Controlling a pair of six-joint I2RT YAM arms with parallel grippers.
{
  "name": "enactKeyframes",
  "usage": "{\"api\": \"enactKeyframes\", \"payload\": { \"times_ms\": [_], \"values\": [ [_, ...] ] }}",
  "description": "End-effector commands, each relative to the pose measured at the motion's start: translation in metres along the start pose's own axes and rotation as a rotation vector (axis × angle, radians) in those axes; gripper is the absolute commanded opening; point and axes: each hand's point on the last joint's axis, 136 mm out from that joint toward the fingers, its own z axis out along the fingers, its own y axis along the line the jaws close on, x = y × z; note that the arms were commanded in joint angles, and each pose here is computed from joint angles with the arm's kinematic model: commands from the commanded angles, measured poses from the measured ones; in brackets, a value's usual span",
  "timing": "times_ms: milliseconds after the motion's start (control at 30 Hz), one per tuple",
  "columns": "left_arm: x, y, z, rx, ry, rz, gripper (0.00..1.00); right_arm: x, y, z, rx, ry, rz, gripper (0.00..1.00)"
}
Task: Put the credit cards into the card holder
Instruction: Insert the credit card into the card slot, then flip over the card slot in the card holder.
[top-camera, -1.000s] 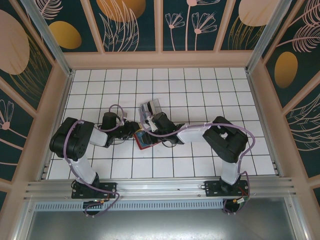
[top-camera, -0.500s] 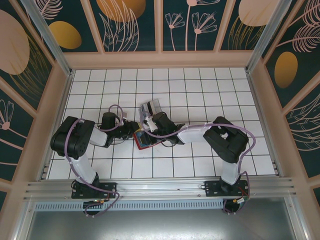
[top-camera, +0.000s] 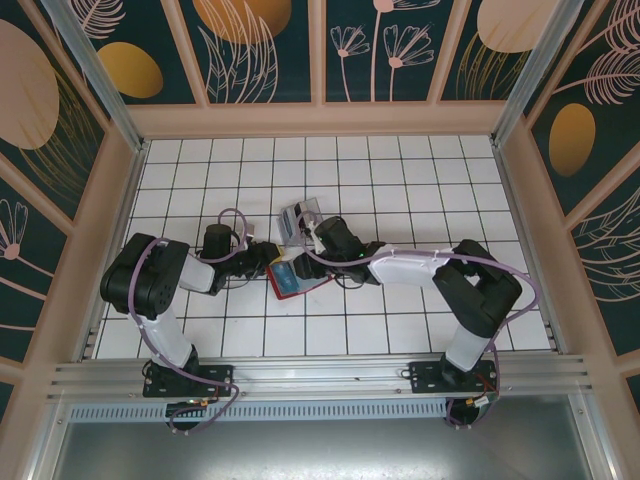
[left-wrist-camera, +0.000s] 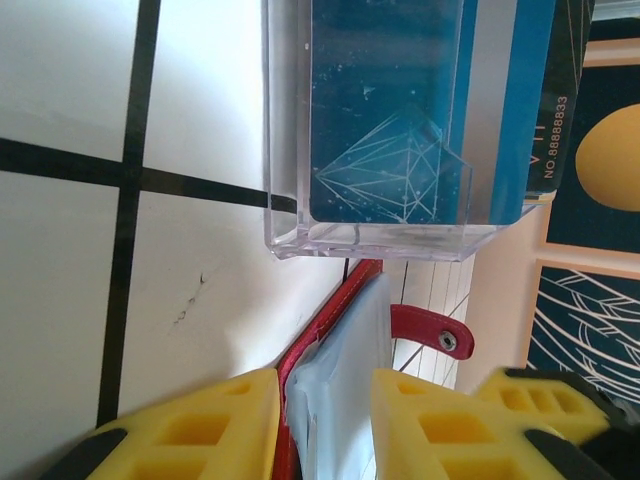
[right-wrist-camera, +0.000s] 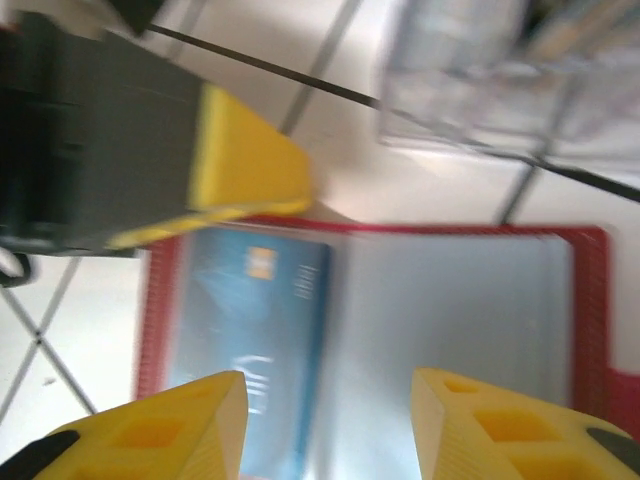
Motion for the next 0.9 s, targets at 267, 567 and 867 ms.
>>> {"api": "enactKeyframes", "payload": {
  "times_ms": [267, 567, 867],
  "values": [
    [0.002, 0.062, 0.000, -0.226, -0.061, -0.045, 0.33, 0.028, -0.023, 0.009, 0.080, 0.139, 0.101, 0.51],
    [0.002, 0.063, 0.002, -0.232, -0.049, -0.041, 0.34, 0.028, -0.020, 0.013, 0.068, 0.147, 0.084, 0.44],
    [0.004, 0.064, 0.002, -0.230, -0.047, -0.046, 0.35, 0.025, -0.013, 0.012, 0.061, 0.137, 0.057, 0.35]
  ]
}}
